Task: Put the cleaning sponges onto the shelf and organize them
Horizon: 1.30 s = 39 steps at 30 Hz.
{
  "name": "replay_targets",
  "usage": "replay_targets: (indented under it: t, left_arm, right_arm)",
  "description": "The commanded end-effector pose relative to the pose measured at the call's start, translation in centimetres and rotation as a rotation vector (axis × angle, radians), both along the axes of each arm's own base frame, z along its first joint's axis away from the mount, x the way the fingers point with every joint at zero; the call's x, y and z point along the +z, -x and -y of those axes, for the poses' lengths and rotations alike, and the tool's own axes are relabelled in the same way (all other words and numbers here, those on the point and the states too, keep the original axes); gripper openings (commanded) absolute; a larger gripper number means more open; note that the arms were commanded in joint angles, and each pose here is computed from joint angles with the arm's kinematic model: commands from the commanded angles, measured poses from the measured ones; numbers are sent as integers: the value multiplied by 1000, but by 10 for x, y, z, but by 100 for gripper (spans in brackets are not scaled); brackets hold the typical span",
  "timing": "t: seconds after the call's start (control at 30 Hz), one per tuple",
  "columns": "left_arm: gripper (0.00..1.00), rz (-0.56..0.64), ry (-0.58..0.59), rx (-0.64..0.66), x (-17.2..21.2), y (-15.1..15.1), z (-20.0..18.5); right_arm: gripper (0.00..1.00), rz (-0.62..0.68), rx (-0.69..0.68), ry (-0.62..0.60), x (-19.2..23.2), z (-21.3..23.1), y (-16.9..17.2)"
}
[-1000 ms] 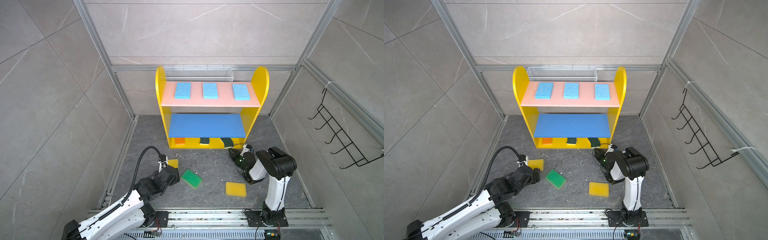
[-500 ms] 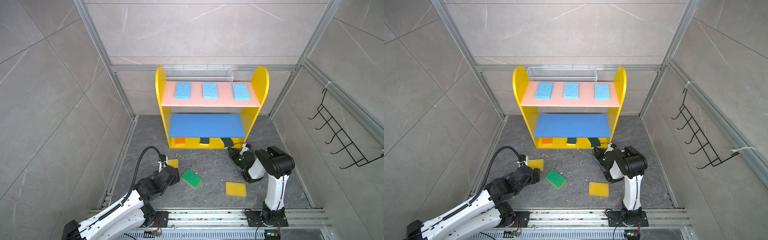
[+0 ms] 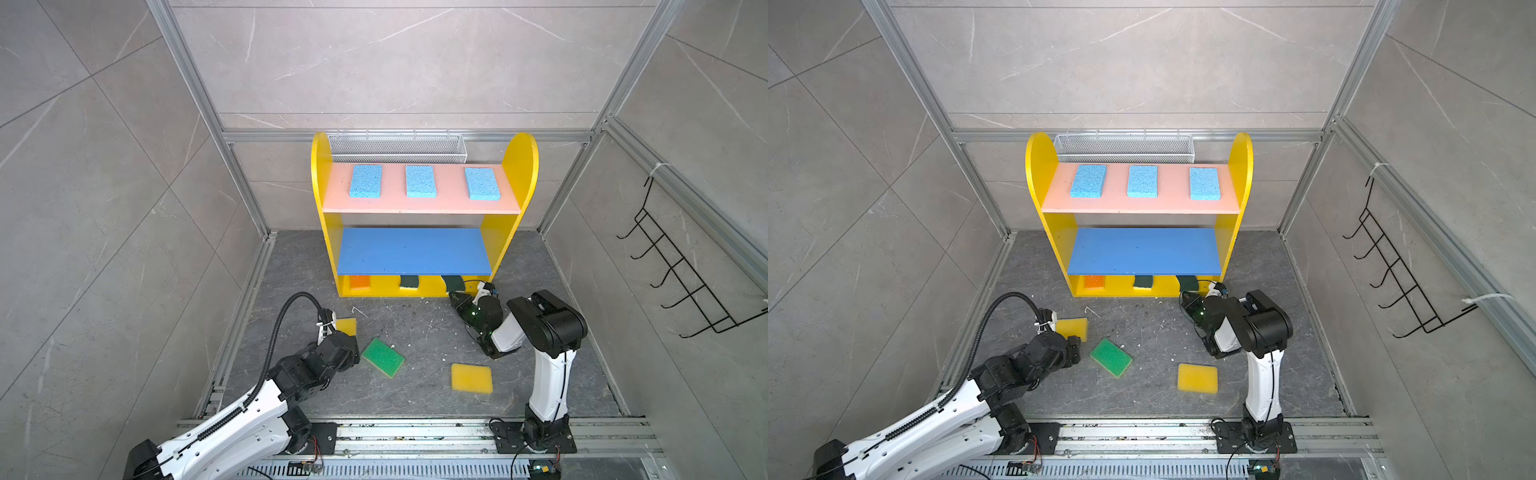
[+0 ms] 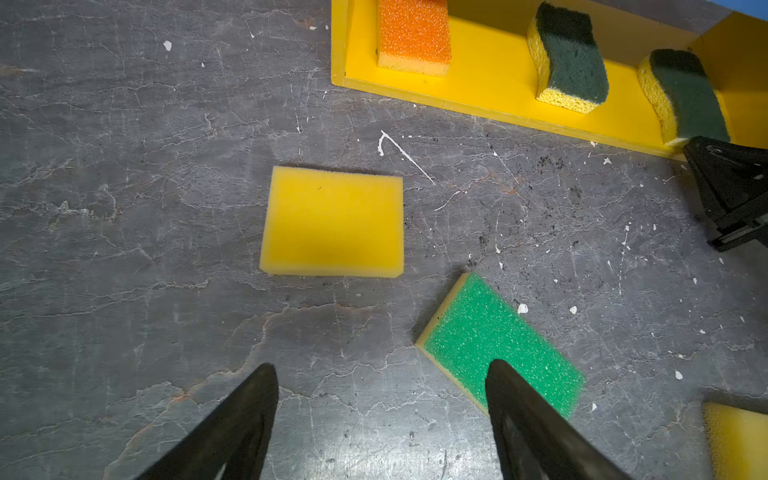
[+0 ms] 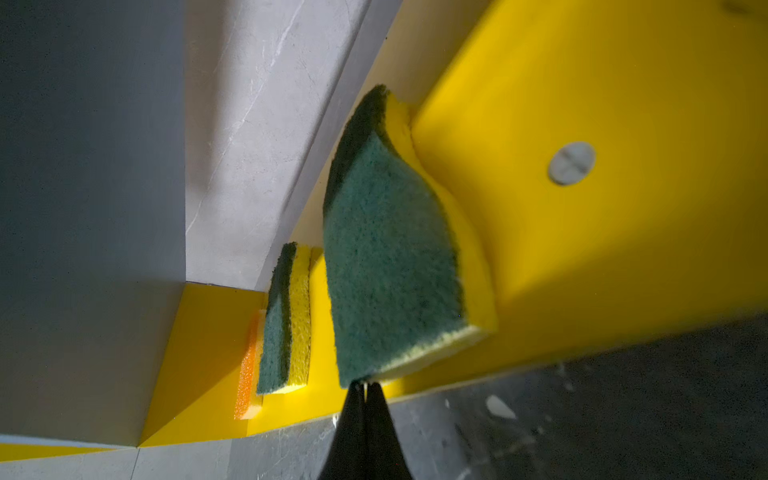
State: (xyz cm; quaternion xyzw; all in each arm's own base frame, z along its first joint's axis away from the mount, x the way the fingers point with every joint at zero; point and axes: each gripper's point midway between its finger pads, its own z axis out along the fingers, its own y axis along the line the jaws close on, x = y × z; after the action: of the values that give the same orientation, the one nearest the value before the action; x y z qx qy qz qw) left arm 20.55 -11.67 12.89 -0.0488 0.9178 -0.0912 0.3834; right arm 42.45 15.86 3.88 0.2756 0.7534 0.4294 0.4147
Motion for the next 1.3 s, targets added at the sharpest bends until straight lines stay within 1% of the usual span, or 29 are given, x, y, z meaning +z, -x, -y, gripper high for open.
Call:
replay_targets:
  t: [0.0, 0.9, 0.93, 1.27]
  left_arm:
    - [81, 47, -1, 14, 13, -4, -3]
    - [81, 31, 13, 21, 6, -2, -3]
    - [81, 31, 13, 22, 6, -1, -4]
    - [81, 29, 22, 22, 4, -3, -1]
  right_arm:
    - [0, -66, 14, 37, -18, -3, -1]
    - [0, -30, 42, 93, -3, -13, -22]
    - [0, -15, 52, 116, -1, -13, -22]
    - [0, 1, 89, 113, 5, -18, -4]
